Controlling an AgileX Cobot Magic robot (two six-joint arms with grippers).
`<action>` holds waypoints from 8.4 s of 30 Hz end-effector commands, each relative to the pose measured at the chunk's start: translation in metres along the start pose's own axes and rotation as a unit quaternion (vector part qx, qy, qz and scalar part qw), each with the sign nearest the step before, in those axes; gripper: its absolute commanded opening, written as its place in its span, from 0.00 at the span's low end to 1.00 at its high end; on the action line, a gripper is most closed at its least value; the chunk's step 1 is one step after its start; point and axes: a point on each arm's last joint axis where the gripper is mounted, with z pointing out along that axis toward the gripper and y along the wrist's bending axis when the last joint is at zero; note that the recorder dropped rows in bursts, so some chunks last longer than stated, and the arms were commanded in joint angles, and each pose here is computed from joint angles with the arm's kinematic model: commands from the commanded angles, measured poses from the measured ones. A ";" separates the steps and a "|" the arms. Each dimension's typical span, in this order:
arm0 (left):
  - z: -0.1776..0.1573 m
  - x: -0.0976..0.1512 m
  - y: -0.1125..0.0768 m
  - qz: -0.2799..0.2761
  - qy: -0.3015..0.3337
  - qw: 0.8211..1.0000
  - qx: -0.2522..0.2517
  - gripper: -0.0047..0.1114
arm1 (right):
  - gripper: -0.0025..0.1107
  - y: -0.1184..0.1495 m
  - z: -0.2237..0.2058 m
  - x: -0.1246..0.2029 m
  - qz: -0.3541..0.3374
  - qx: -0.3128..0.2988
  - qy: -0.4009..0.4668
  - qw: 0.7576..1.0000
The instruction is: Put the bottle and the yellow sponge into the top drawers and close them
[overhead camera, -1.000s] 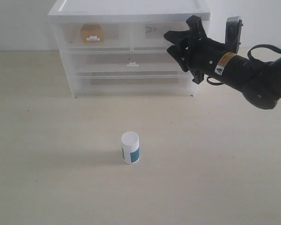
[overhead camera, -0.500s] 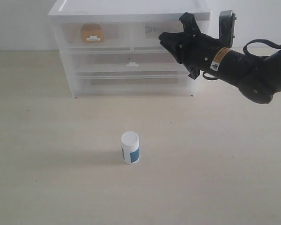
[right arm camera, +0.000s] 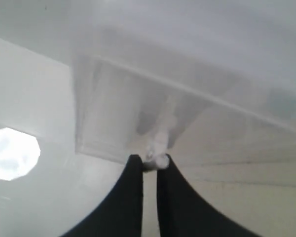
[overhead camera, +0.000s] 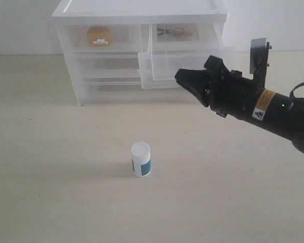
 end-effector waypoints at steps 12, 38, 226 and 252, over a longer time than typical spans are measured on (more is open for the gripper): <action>-0.001 0.000 -0.001 -0.005 -0.010 1.000 0.007 0.07 | 0.80 0.024 -0.021 0.047 -0.171 -0.019 0.195 0.966; -0.001 0.000 -0.001 -0.005 -0.010 1.000 0.007 0.07 | 0.81 0.003 0.058 0.090 -0.481 0.111 0.359 0.792; -0.001 0.002 0.000 -0.005 0.000 1.000 -0.001 0.07 | 0.13 0.156 -0.026 0.035 -0.476 0.288 0.185 0.810; -0.001 0.003 0.001 -0.005 0.005 1.000 -0.005 0.07 | 0.13 0.115 0.067 -0.036 -0.503 0.407 0.118 0.753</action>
